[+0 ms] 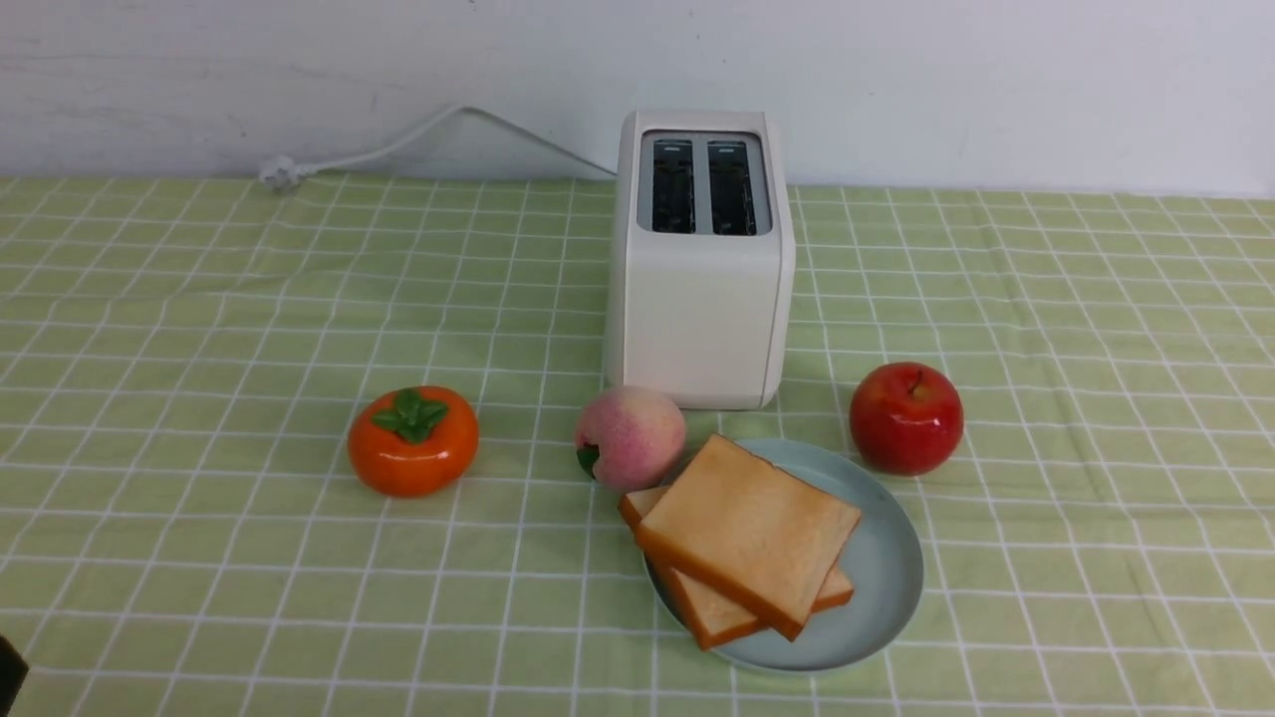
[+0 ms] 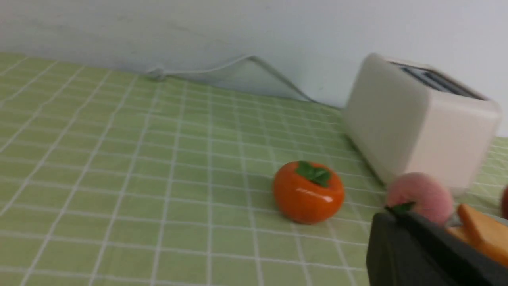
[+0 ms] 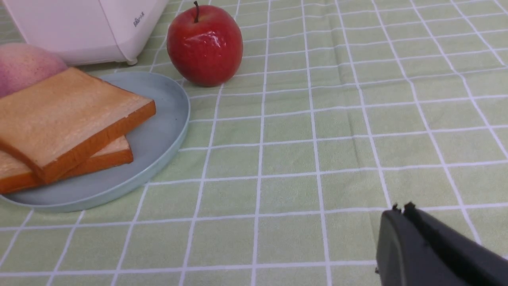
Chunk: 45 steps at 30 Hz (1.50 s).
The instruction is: Take toasted bread from bread machine on green coffee tablecloth place on plate.
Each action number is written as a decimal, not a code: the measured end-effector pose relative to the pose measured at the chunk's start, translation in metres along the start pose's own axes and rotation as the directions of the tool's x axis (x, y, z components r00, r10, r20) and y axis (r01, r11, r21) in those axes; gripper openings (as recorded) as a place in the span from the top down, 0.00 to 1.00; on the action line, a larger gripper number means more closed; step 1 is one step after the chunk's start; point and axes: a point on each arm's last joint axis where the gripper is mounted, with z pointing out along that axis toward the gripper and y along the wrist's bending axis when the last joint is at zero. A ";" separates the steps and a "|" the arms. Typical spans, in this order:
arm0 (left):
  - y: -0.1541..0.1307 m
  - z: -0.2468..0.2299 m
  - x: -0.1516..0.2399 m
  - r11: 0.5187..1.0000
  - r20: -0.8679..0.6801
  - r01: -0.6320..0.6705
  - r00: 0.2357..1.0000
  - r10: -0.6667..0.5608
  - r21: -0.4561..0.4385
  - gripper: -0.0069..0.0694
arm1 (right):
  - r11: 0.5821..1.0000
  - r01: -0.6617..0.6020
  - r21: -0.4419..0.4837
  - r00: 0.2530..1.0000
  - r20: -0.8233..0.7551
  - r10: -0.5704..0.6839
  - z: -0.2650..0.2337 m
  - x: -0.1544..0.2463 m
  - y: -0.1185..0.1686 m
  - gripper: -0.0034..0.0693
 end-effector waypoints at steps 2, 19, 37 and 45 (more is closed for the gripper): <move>0.004 0.000 0.009 0.999 -0.018 0.008 1.000 -0.008 -0.032 0.93 | 1.000 0.000 0.000 1.000 0.000 0.000 0.000 0.000 0.000 0.98; 0.009 -0.003 0.034 0.995 -0.253 -0.001 0.967 -0.024 -0.096 0.93 | 1.000 -0.001 0.000 1.000 -0.001 0.001 0.000 0.000 0.000 0.97; 0.009 -0.003 0.034 0.995 -0.252 -0.001 0.968 -0.023 -0.096 0.93 | 1.000 -0.001 0.000 1.000 -0.001 0.001 0.000 0.000 0.000 0.95; 0.009 -0.003 0.034 0.995 -0.252 -0.001 0.968 -0.023 -0.096 0.93 | 1.000 -0.001 0.000 1.000 -0.001 0.001 0.000 0.000 0.000 0.95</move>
